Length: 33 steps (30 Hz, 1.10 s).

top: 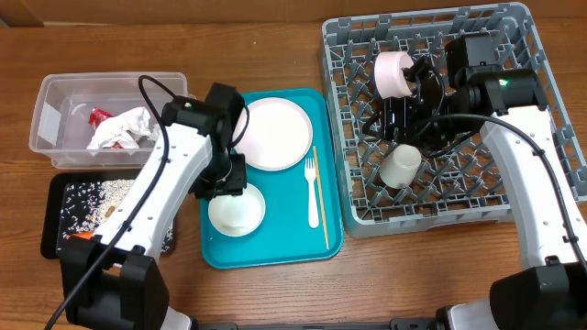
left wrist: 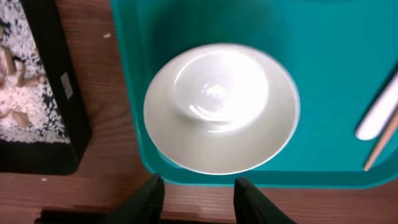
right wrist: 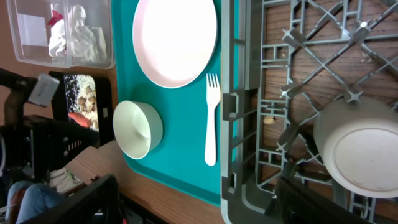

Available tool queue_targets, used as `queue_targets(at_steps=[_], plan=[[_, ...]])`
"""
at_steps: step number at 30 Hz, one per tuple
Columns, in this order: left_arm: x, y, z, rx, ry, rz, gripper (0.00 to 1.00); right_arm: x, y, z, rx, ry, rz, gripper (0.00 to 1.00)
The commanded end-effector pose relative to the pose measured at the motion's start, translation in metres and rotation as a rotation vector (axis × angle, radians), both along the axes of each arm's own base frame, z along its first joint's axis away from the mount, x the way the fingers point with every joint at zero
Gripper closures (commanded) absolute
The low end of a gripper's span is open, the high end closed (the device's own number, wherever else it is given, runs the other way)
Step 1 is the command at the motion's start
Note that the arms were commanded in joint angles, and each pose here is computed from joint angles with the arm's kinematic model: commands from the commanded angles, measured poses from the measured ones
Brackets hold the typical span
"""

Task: Sort waste into correct bins and load items into the dishwasher

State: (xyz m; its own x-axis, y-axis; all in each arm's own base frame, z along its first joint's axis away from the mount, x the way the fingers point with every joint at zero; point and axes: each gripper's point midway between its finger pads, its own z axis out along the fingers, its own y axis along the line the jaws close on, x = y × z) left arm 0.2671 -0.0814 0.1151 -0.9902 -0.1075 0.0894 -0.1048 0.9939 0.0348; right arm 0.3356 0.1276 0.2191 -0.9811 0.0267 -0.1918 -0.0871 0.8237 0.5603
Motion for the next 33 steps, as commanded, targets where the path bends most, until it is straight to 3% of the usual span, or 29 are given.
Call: queue_targets(at_steps=[1,21,29,33], plan=[[-0.010,0.015,-0.015,0.081,0.026,0.049,0.61,0.000,-0.002,0.007,-0.006,-0.030,0.001,0.16],[-0.031,0.026,-0.087,0.080,0.036,0.099,0.58,-0.001,-0.002,0.006,-0.011,-0.035,0.018,0.16],[-0.030,0.026,-0.090,0.079,0.029,0.096,0.60,-0.001,-0.002,0.006,-0.011,-0.035,0.018,0.16],[-0.015,0.022,-0.074,0.060,-0.007,0.081,0.62,-0.001,-0.002,0.006,-0.011,-0.036,0.018,0.16]])
